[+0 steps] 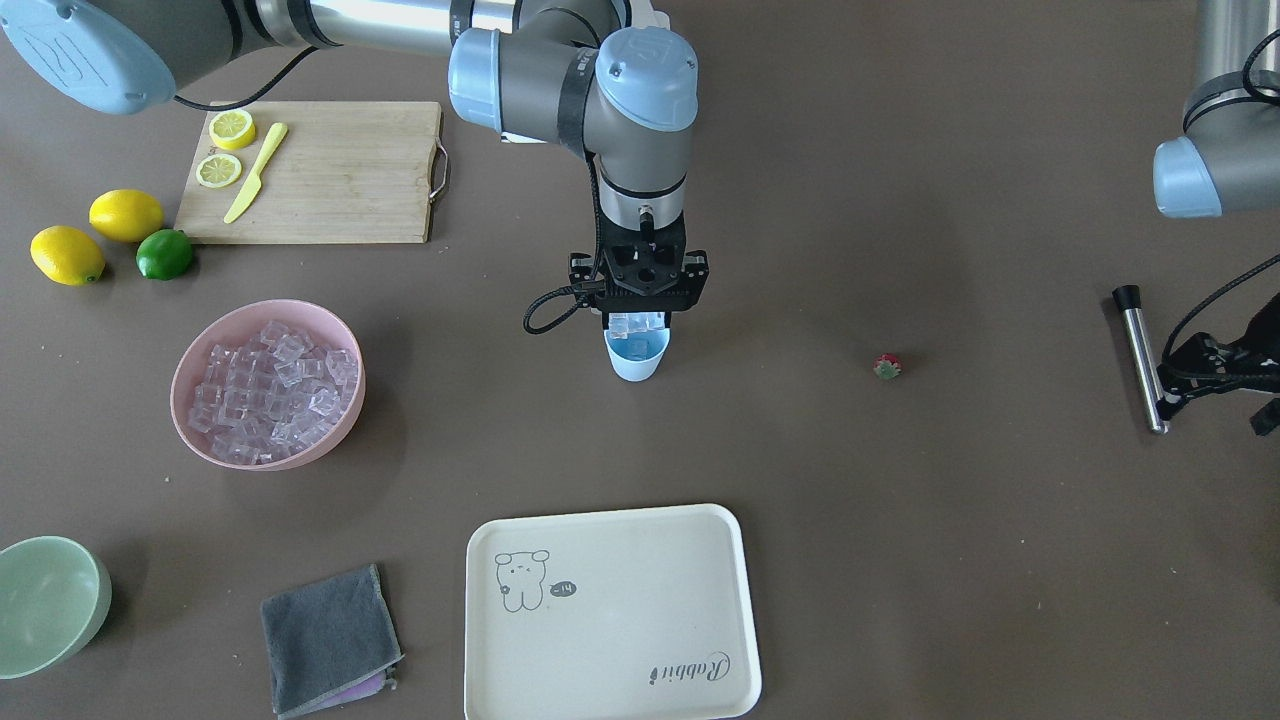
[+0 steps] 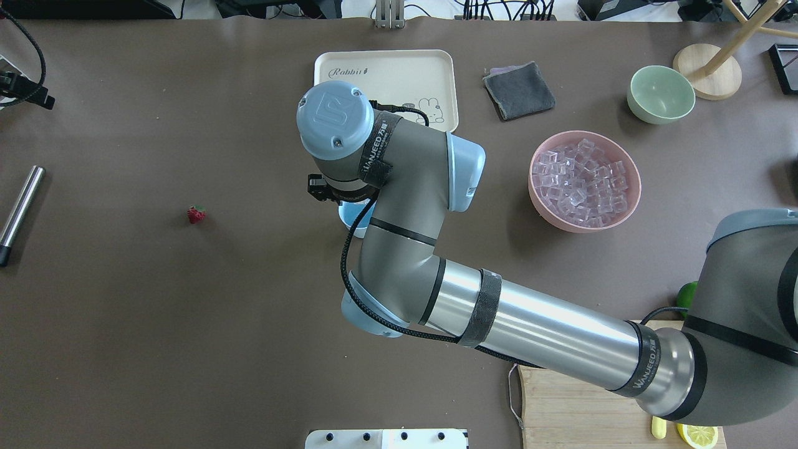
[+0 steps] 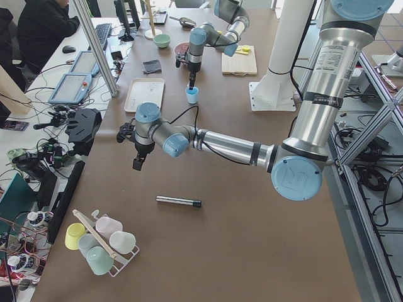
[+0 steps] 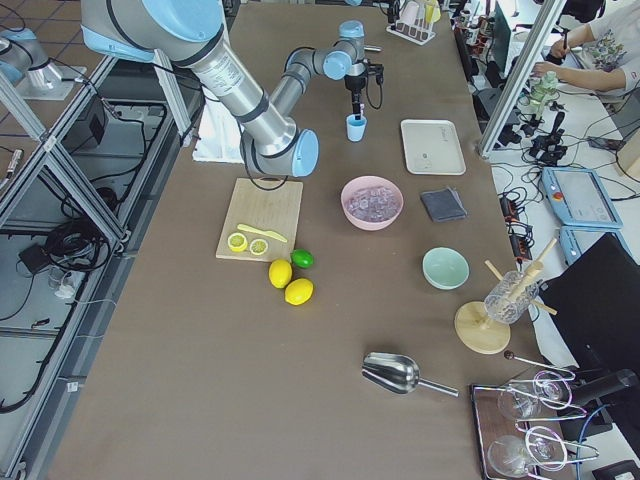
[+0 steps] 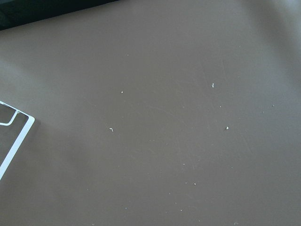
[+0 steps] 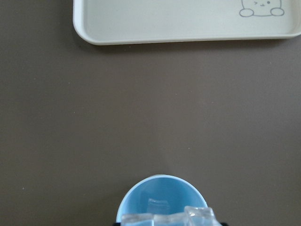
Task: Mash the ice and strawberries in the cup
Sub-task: 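Lower the right gripper into the cup and release the ice, then withdraw the right arm while the left gripper reaches for the strawberry, then grasp the red strawberry with the left gripper and lift it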
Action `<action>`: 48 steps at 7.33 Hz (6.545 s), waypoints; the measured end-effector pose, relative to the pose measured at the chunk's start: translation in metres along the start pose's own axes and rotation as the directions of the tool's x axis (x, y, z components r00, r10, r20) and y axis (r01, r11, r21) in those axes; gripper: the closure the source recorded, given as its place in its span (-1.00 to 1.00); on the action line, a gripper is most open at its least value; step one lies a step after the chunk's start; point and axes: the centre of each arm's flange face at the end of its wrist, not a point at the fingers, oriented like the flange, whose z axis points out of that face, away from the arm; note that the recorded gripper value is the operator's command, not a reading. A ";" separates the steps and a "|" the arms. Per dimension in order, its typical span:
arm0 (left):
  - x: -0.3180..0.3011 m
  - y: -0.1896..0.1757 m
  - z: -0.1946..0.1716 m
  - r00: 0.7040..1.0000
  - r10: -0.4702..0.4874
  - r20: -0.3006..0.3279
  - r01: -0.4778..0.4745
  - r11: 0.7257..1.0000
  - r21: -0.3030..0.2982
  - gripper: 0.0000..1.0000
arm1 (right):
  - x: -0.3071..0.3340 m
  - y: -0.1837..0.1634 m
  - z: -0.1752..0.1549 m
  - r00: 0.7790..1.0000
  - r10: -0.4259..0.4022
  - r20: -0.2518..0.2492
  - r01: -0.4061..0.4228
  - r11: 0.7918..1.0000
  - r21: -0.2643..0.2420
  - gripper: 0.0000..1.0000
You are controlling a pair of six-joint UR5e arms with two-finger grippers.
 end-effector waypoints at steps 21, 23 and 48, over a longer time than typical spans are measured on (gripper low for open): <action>0.003 0.000 0.002 1.000 0.003 -0.003 -0.003 1.000 -0.003 -0.95 | -0.005 0.006 0.015 1.000 0.012 -0.027 -0.012 1.000 0.009 -0.94; 0.008 -0.006 -0.001 1.000 -0.004 -0.008 0.004 1.000 0.002 -0.95 | -0.004 0.000 0.010 0.999 0.026 -0.020 -0.026 1.000 0.013 -0.94; 0.278 0.100 0.120 1.000 -0.002 -0.024 0.000 0.996 -0.092 1.00 | 0.738 -0.035 -0.124 0.934 -0.358 0.011 0.357 0.934 0.016 -0.96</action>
